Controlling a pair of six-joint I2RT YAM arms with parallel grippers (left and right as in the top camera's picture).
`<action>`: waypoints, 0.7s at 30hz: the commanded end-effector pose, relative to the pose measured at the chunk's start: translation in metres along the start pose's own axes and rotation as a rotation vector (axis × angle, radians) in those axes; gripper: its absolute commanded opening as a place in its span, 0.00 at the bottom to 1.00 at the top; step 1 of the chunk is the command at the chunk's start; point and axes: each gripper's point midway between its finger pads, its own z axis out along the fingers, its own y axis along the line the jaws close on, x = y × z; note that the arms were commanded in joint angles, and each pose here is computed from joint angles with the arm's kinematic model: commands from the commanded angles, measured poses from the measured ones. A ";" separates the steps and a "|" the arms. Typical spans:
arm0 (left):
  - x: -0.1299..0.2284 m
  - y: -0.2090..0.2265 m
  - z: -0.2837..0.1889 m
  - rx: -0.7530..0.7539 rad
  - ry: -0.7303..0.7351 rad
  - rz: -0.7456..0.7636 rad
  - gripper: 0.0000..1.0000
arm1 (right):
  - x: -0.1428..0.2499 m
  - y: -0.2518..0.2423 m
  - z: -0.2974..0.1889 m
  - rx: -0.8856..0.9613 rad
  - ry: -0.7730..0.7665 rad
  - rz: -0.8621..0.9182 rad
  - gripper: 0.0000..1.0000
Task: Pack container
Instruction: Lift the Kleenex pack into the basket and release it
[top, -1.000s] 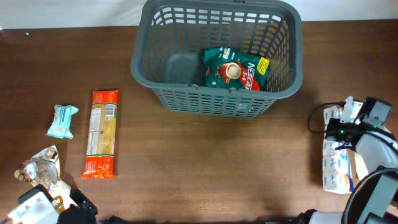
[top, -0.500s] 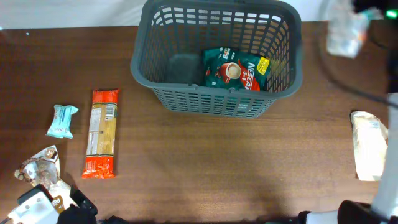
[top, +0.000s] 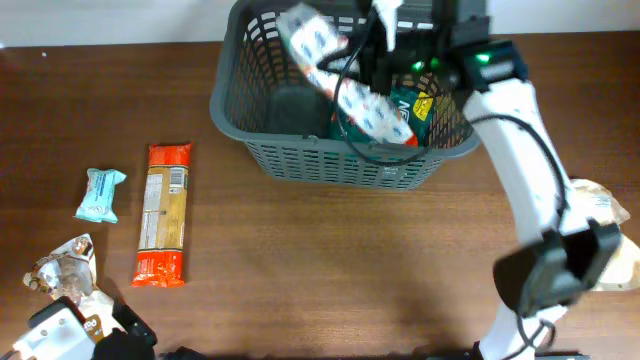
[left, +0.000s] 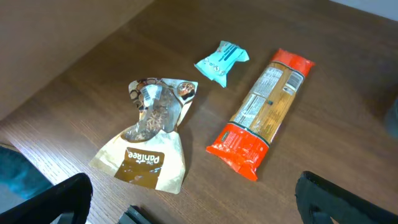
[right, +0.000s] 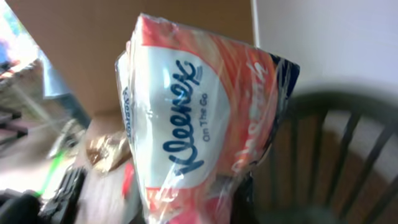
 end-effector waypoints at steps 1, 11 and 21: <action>0.000 0.000 0.000 0.000 -0.002 0.012 0.99 | 0.006 0.008 0.000 -0.088 -0.011 -0.022 0.06; 0.000 0.000 0.000 0.000 -0.003 0.012 0.99 | -0.083 0.035 -0.053 0.010 -0.107 -0.109 0.99; 0.000 0.000 0.000 0.000 -0.003 0.012 0.99 | -0.123 -0.021 -0.316 1.350 -0.161 0.146 0.99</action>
